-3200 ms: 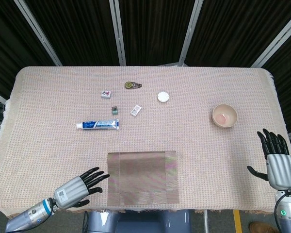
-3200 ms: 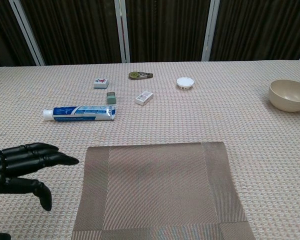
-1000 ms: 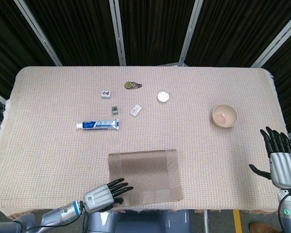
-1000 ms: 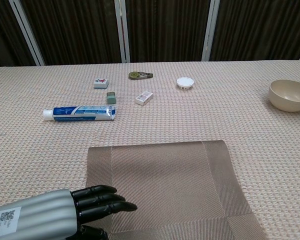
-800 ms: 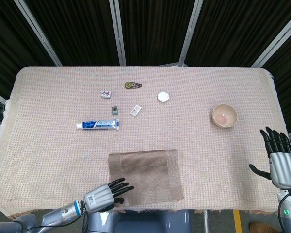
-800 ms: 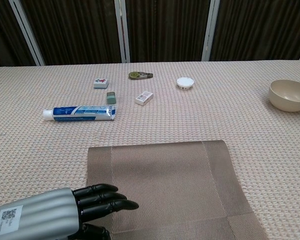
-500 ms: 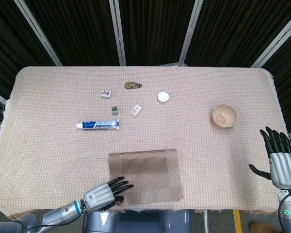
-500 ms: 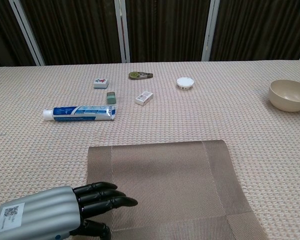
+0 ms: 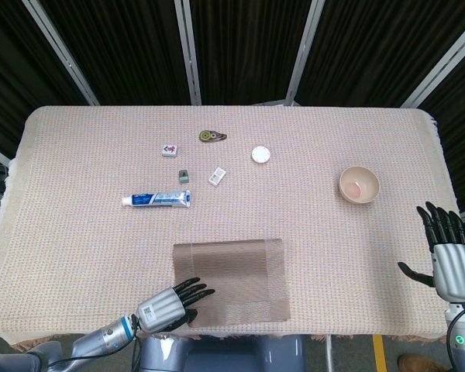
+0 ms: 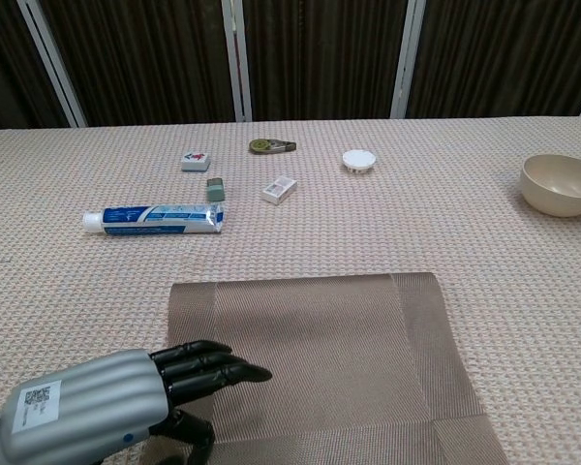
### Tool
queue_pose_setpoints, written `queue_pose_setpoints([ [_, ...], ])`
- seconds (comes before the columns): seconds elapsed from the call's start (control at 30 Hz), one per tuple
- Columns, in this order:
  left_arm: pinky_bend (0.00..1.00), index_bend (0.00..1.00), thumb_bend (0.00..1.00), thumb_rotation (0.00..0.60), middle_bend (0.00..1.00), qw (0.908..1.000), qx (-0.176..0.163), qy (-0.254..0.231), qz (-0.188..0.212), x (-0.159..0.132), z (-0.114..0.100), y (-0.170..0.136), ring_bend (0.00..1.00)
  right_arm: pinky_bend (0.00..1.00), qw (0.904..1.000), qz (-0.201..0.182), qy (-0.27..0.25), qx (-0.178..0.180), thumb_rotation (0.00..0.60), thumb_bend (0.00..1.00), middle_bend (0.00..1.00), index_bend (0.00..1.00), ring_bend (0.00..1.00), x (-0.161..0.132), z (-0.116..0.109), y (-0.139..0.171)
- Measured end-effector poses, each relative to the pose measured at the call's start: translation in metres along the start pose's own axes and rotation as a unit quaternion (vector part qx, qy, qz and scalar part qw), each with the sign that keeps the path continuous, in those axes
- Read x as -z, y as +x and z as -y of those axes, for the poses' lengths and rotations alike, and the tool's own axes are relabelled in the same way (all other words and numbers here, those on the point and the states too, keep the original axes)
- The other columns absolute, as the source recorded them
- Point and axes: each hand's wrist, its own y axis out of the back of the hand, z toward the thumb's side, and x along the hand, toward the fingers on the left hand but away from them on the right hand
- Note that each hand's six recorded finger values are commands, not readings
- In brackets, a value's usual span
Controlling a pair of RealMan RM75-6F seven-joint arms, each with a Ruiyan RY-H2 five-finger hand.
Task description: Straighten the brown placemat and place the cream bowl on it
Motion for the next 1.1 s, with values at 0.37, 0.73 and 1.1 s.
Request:
queue_pose_setpoints([
  [0.37,0.0,0.65,0.59,0.6,0.0,0.9957,-0.071,-0.044,-0.04,0.02,-0.053,0.041,0.0,0.0,1.0,0.001,-0.003,0.005,0.6,0.0,0.0,0.0,0.0,-0.001,-0.003,-0.001],
  [0.73,0.0,0.67,0.62,0.6,0.0,0.9528,-0.194,-0.163,-0.167,0.095,-0.146,0.083,0.0,0.0,1.0,0.007,-0.001,0.005,0.6,0.0,0.0,0.0,0.0,0.004,-0.003,-0.003],
  [1.1,0.0,0.64,0.61,0.6,0.0,0.8869,-0.284,-0.176,-0.319,0.21,-0.189,0.02,0.0,0.0,1.0,0.006,-0.002,-0.001,0.6,0.0,0.0,0.0,0.0,0.003,0.0,-0.004],
])
